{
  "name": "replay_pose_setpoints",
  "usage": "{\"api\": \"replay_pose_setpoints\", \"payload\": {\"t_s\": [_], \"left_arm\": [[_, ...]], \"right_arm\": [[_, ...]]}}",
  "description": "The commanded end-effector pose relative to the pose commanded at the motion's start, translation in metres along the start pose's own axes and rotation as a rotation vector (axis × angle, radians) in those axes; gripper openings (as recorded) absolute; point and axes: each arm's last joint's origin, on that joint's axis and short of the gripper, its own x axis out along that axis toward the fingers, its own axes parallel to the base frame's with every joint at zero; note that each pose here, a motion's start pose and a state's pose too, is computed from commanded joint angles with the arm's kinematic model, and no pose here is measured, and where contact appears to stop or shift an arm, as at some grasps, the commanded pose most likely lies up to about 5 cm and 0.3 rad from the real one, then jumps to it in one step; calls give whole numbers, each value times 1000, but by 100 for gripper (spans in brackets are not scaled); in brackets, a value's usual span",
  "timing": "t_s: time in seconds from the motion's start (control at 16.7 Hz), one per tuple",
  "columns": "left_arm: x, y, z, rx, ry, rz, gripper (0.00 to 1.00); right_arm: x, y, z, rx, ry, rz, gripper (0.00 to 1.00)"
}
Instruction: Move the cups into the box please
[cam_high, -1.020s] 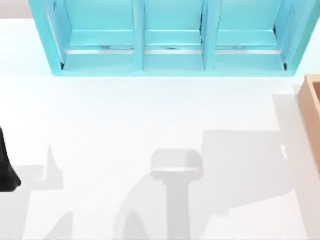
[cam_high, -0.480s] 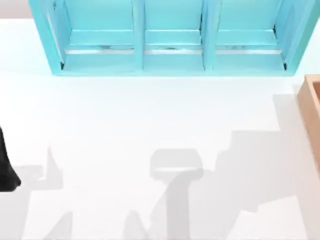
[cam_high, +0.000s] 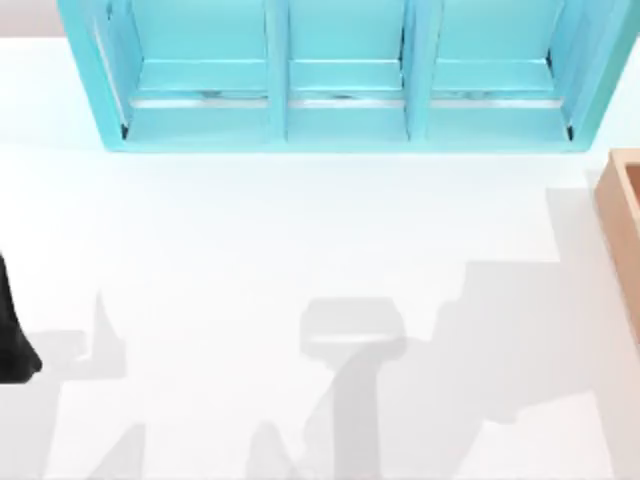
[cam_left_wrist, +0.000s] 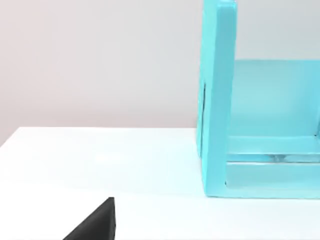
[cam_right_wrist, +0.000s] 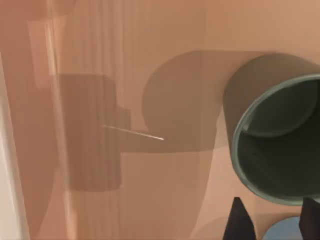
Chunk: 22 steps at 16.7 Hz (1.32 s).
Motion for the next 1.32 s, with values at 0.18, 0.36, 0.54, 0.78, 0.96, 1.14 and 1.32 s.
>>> {"api": "replay_pose_setpoints", "payload": {"t_s": [0.18,0.36,0.54,0.78,0.96,1.14,1.32], "left_arm": [[0,0,0,0,0,0,100],[0,0,0,0,0,0,100],[0,0,0,0,0,0,100],[0,0,0,0,0,0,100],[0,0,0,0,0,0,100],[0,0,0,0,0,0,100],[0,0,0,0,0,0,100]], "right_arm": [[0,0,0,0,0,0,75],[0,0,0,0,0,0,98],[0,0,0,0,0,0,100],[0,0,0,0,0,0,100],[-1,1,0,-2,-1,-1,100],[-17,1,4,-3,2,-3,100],[-41,0,8,-3,15,1,100]]}}
